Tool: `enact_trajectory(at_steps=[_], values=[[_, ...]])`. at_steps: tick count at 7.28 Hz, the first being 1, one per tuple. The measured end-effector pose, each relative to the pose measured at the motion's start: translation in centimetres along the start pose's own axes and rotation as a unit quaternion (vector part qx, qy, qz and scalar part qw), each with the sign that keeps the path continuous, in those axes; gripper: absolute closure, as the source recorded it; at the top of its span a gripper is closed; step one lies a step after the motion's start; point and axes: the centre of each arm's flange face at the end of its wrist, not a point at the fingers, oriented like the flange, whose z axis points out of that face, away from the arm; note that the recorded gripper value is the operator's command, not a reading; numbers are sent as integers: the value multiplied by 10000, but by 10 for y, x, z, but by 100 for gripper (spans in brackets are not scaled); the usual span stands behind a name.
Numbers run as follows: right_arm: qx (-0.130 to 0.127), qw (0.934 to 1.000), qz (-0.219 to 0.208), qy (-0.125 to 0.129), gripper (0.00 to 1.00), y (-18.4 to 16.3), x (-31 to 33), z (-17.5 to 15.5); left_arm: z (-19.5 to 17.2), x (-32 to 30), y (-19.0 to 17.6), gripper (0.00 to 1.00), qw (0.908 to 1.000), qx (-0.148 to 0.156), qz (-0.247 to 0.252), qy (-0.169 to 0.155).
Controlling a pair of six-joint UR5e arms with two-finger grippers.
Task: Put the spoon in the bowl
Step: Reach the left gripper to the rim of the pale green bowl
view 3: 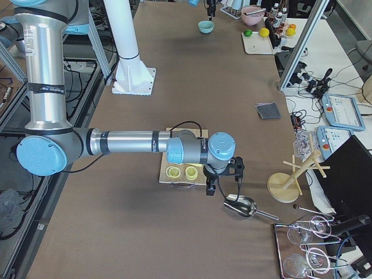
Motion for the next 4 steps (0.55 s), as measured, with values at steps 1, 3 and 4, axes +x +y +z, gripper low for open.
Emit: enact_trajectory(at_steps=[1, 3, 4], values=[[1, 10000, 1, 0, 0, 0, 0, 0, 9, 1, 5, 6, 9999, -107, 0, 33], [3, 10000, 2, -5, 0, -1, -1, 0, 19, -1, 12, 53, 9997, -233, -11, 75], [7, 10000, -2, -7, 0, -1, -1, -1, 21, -2, 16, 73, 9995, -282, -27, 115]])
